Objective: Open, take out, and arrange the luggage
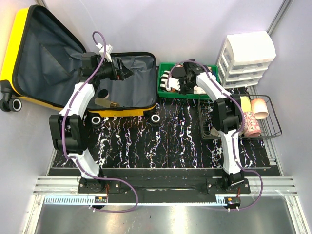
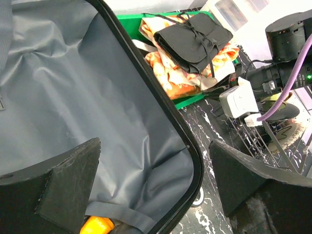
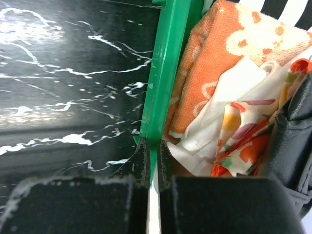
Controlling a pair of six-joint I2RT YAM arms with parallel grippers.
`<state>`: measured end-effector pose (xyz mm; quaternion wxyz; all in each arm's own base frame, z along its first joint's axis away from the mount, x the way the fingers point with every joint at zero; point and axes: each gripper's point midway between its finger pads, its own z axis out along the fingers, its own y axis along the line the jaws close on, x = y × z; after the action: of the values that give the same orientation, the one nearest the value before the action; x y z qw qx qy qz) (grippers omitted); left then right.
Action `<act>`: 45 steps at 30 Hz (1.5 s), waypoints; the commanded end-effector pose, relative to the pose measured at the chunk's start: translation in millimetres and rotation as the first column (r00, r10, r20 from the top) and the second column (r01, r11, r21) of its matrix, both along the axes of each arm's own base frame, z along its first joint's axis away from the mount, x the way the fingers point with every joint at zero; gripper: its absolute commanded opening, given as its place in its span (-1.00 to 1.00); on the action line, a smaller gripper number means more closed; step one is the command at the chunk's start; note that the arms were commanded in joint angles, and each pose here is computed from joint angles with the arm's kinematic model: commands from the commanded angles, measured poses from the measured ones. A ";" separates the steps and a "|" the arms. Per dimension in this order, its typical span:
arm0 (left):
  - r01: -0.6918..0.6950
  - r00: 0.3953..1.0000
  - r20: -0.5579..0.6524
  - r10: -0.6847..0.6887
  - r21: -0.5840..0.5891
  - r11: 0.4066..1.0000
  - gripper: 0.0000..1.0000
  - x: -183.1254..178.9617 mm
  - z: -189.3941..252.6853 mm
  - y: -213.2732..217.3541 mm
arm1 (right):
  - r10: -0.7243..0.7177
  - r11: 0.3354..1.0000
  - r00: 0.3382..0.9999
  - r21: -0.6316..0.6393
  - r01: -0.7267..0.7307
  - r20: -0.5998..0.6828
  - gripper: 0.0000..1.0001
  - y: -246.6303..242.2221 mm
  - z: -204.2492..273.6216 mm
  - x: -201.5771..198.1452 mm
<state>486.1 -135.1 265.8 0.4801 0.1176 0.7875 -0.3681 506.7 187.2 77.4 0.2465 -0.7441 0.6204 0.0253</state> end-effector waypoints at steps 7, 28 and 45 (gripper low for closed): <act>-0.049 0.999 0.027 0.047 0.059 0.997 0.94 7.7 -5.5 24.6 | 0.221 0.973 0.935 -0.005 -0.229 0.276 -1.00 28.3 0.5 52.9; 0.290 0.949 -0.156 -0.273 0.768 0.571 0.89 -33.7 -79.0 134.8 | -0.294 0.907 0.902 0.389 0.160 0.316 0.99 24.2 133.1 53.0; 0.604 0.536 -0.312 -0.784 0.791 0.098 0.65 -31.4 -186.4 133.9 | -0.443 0.590 0.892 0.719 0.369 -0.094 0.99 30.5 227.2 5.2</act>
<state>448.2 12.3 87.7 0.1794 0.6681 0.7161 -0.0929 524.3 221.8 257.0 0.5217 -0.4929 0.6878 0.1086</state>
